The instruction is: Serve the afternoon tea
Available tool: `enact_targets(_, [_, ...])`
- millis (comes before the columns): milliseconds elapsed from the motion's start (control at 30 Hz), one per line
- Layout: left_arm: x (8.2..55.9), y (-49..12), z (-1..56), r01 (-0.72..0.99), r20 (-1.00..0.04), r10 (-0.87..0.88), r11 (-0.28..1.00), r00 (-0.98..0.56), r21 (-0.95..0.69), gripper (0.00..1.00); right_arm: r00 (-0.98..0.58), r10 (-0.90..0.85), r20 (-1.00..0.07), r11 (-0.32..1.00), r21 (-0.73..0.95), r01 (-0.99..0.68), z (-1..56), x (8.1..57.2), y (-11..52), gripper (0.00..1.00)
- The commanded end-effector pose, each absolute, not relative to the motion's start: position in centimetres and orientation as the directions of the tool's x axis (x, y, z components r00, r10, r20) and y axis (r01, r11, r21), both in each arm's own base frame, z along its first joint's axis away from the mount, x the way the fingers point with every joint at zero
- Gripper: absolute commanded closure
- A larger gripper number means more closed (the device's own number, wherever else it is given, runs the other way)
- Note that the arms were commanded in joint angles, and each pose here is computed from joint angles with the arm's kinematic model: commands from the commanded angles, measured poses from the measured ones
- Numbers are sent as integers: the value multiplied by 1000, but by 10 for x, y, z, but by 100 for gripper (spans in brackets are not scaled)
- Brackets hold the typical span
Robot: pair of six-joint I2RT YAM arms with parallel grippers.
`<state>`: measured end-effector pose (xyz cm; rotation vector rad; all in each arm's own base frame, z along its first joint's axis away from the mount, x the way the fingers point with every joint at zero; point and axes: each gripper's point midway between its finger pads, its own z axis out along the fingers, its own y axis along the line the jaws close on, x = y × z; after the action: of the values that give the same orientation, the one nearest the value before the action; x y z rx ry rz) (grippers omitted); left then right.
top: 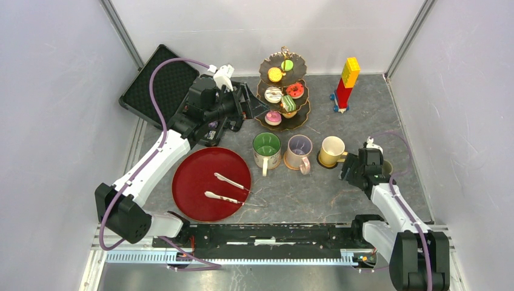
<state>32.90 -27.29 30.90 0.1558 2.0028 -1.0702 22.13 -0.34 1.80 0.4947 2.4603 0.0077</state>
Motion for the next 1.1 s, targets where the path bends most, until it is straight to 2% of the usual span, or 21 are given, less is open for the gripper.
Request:
enact_targets(0, [329,-277,321,471,-717,-284,592,-637,-654,0,-774,421,-473,907,207,366,2,196,16,31])
enact_targets(100, [329,-277,320,469,-715,-284,593,-639,-655,0,-760,442,-476,897,234,375,4,196,19,52])
enact_targets(333, [329,-277,321,470,-714,-288,589,-638,-658,0,-757,450,-475,892,275,358,3,201,26,67])
enact_targets(433, [330,-276,319,469,-718,-287,596,-634,-652,0,-756,461,-465,885,303,353,4,204,31,68])
enact_targets(600, [330,-276,320,469,-714,-288,590,-638,-657,0,-760,495,-422,838,461,290,13,208,61,67])
enact_targets(733, [329,-277,321,471,-713,-290,586,-639,-660,0,-719,508,-475,856,368,363,4,210,34,70])
enact_targets(833, [331,-275,319,468,-719,-288,597,-633,-651,0,-726,510,-461,859,302,412,-9,206,16,75])
enact_targets(1067, [330,-275,320,470,-720,-287,597,-632,-650,0,-719,487,-496,873,275,402,-6,225,-3,78])
